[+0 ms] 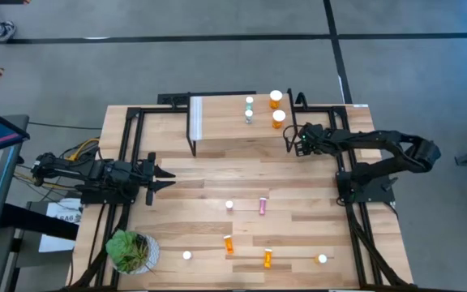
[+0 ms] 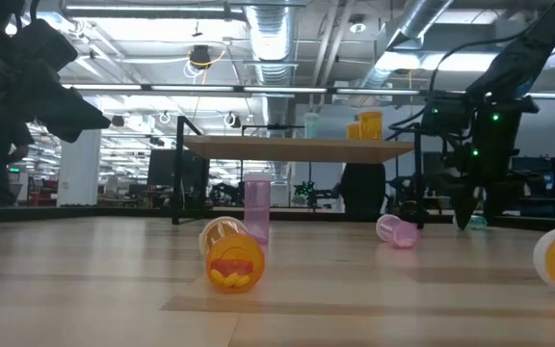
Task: Pick and place medicine bottles onto shelf by color
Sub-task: Put the small blue pill bottle on the shelf aligned with the other small blue pill bottles
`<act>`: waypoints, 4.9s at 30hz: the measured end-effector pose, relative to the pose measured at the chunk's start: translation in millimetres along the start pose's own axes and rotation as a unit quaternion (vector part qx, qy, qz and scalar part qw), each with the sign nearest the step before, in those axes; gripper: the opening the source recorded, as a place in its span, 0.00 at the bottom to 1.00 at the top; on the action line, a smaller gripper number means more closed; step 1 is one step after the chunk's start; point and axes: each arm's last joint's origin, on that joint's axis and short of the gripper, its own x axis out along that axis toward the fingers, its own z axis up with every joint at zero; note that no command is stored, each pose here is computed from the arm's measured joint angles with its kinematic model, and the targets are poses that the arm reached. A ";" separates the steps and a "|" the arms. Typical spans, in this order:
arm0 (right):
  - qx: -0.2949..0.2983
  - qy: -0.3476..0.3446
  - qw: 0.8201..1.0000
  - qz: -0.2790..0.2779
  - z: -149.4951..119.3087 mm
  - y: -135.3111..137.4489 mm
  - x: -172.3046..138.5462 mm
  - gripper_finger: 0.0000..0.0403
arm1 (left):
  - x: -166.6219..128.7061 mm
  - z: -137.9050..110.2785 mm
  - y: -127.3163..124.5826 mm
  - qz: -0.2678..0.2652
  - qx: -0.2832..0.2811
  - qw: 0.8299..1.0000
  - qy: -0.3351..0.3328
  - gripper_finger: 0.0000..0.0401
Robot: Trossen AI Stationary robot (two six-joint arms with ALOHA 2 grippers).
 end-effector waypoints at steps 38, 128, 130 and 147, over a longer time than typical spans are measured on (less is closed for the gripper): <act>-0.012 0.032 0.999 0.011 -6.6 -0.9 -5.1 0.26 | 0.0 -0.1 0.0 0.000 0.000 1.000 0.000 0.24; -0.149 -0.365 0.725 0.564 -43.1 65.5 -183.3 0.30 | 0.0 0.0 0.0 0.000 -0.001 1.000 0.000 0.24; -0.147 -0.366 0.724 0.566 -42.7 65.3 -184.0 0.30 | 0.0 -0.1 0.0 0.000 -0.001 1.000 0.000 0.24; -0.163 -0.406 0.679 0.590 -49.8 68.9 -196.7 0.30 | 0.0 0.0 0.0 0.000 -0.001 1.000 0.000 0.24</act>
